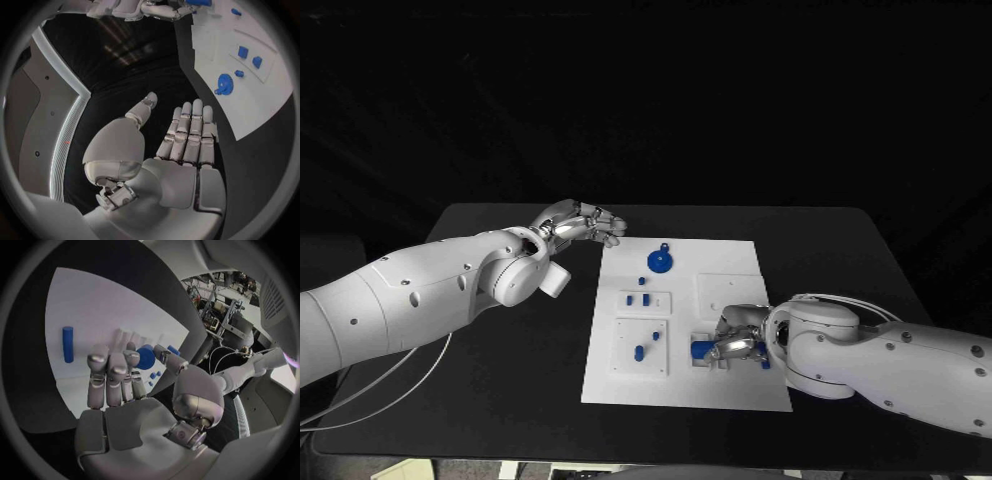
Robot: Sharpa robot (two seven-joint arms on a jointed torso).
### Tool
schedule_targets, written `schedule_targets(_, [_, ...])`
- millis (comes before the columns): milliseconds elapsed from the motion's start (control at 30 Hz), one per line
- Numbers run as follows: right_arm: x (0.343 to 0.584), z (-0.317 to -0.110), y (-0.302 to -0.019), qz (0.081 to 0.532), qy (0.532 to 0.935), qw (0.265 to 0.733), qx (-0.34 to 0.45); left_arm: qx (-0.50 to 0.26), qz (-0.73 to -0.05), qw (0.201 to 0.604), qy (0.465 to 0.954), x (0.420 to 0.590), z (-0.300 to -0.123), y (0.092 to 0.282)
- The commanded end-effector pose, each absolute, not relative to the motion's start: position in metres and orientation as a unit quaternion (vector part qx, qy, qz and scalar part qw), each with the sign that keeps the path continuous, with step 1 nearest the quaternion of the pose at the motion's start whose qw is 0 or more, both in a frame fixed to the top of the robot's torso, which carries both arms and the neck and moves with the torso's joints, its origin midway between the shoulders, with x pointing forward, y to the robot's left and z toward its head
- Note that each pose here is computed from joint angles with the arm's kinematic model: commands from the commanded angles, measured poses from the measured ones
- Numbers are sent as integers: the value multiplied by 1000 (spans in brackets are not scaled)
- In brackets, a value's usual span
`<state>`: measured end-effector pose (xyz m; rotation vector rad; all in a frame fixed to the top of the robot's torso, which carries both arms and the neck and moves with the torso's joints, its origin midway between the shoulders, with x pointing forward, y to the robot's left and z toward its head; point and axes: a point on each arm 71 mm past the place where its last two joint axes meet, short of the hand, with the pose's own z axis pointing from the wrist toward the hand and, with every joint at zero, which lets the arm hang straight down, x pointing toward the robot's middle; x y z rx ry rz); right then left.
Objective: Assemble the parts on the task board
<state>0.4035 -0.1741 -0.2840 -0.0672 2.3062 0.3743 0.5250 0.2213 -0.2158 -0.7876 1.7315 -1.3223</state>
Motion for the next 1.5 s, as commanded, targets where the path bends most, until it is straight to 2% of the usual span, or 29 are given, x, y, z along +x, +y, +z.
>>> schedule_targets(33, [405, -279, -172, 161, 891, 423, -31, -310, -530, 396, 683, 525, -215, 219])
schedule_targets(300, [407, -274, -171, 169, 872, 458, -27, -310, -529, 396, 683, 524, -215, 219])
schedule_targets(500, [409, -275, -175, 151, 872, 465, -31, -310, -529, 396, 684, 524, -215, 220])
schedule_targets(833, [409, -282, -179, 119, 896, 426, -50, -310, -528, 395, 684, 524, -215, 221])
schedule_targets(1167, [414, -283, -177, 109, 889, 441, -55, -310, -528, 395, 684, 524, -215, 220])
schedule_targets(1500, [416, -286, -176, 92, 896, 428, -74, -311, -528, 395, 685, 524, -215, 221])
